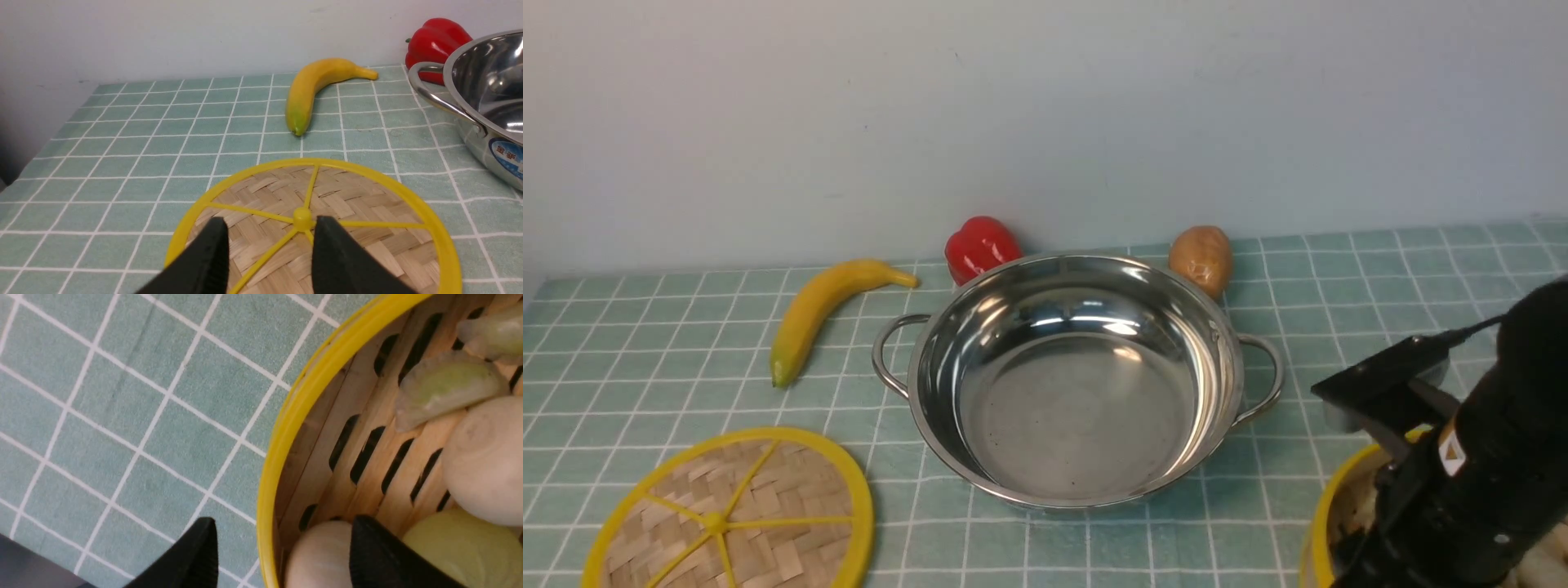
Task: Place the steamer in the pot on the blue tablecloth, and put the lid on the steamer.
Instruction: 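Reach for and grasp the rim of the bamboo steamer holding the buns with the right gripper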
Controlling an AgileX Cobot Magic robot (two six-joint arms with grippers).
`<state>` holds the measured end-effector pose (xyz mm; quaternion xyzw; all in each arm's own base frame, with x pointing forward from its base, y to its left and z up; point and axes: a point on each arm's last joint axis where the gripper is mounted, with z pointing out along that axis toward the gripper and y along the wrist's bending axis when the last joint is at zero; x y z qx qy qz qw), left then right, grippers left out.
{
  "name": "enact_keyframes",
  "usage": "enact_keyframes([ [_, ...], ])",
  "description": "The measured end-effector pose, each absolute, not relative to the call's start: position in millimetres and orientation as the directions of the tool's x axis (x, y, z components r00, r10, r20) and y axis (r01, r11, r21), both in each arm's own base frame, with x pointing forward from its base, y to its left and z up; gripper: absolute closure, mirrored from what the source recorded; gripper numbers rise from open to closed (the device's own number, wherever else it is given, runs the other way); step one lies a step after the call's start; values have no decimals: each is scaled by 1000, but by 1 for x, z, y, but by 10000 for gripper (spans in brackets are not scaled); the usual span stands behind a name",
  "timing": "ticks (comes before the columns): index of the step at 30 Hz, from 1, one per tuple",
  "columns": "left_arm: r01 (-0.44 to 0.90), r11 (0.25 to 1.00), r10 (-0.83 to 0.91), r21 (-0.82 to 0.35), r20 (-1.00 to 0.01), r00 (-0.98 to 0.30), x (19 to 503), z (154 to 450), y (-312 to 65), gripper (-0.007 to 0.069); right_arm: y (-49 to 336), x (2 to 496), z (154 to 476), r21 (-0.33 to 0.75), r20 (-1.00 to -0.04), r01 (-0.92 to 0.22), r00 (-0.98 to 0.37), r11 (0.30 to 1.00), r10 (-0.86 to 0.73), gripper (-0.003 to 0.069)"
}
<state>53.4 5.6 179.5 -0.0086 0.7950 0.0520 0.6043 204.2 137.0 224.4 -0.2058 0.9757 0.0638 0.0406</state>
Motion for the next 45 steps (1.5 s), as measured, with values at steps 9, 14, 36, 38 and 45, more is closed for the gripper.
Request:
enact_keyframes([
  [9, -76, 994, 49, 72, -962, -269, 53, 179, 6, 351, 151, 211, 197, 107, -86, -447, -894, 888, -440, 228],
  [14, -76, 994, 49, 72, -962, -269, 53, 179, 6, 351, 155, 215, 176, 82, -22, -464, -886, 882, -464, 228],
  [36, -77, 994, 50, 73, -962, -268, 53, 180, 6, 351, 142, 209, 179, -12, 69, -471, -880, 882, -469, 601],
  [38, -77, 994, 50, 73, -962, -267, 53, 180, 6, 351, 138, 207, 186, -34, 58, -471, -881, 881, -469, 601],
  [45, -77, 994, 50, 73, -962, -267, 53, 180, 6, 351, 123, 211, 260, -178, -124, -500, -843, 847, -523, 601],
])
